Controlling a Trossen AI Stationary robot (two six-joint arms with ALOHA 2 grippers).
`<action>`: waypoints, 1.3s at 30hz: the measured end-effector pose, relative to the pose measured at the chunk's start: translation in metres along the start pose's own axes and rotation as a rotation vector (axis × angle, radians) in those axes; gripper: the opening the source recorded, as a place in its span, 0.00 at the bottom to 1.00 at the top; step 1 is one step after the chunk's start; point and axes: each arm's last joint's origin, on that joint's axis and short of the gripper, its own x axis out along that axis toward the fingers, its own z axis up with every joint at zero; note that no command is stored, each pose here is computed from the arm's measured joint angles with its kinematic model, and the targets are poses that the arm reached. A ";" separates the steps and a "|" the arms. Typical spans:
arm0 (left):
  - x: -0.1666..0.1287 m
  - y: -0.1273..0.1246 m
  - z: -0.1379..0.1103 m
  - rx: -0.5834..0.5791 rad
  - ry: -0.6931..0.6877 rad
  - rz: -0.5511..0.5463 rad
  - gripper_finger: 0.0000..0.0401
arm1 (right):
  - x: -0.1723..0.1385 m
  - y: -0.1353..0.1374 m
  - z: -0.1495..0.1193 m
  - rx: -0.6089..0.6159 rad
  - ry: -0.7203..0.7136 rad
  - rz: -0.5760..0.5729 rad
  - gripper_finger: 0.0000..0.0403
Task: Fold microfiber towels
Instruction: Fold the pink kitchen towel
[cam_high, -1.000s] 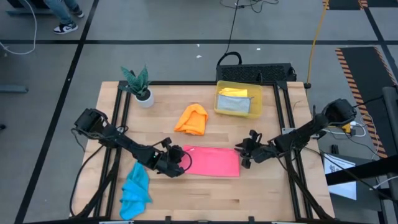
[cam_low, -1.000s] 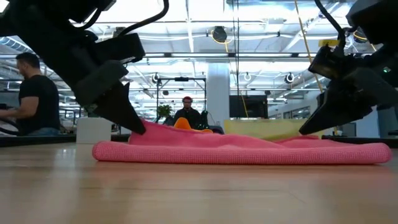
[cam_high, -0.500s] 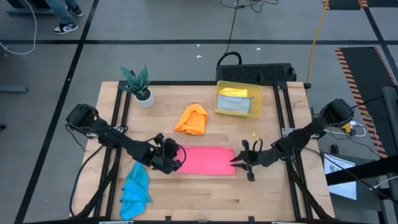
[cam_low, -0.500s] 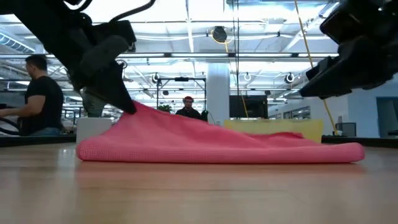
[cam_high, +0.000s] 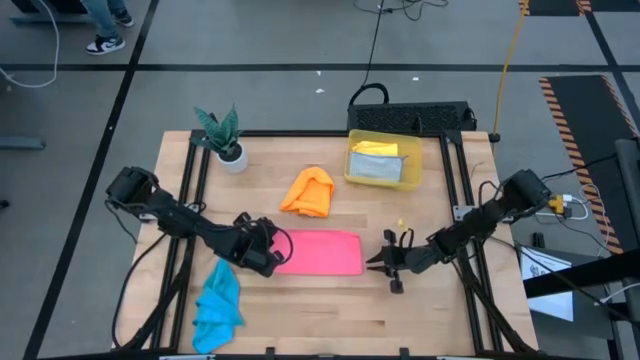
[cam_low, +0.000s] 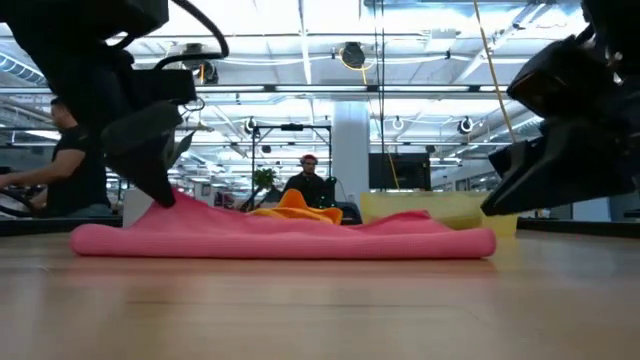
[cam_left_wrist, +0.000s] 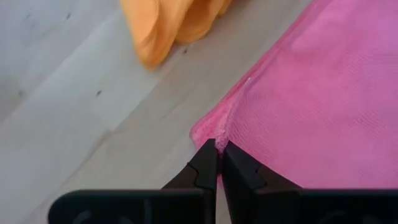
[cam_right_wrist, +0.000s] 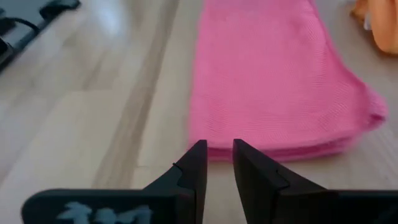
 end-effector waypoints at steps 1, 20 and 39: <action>0.000 0.002 0.000 -0.002 0.017 0.008 0.05 | 0.001 0.001 0.002 0.003 -0.008 0.003 0.17; 0.003 0.017 0.000 0.015 0.168 0.071 0.21 | 0.070 -0.015 0.031 0.040 0.051 -0.161 0.00; -0.043 0.000 -0.008 0.026 -0.040 -0.156 0.38 | 0.059 -0.008 0.025 0.053 0.148 -0.216 0.00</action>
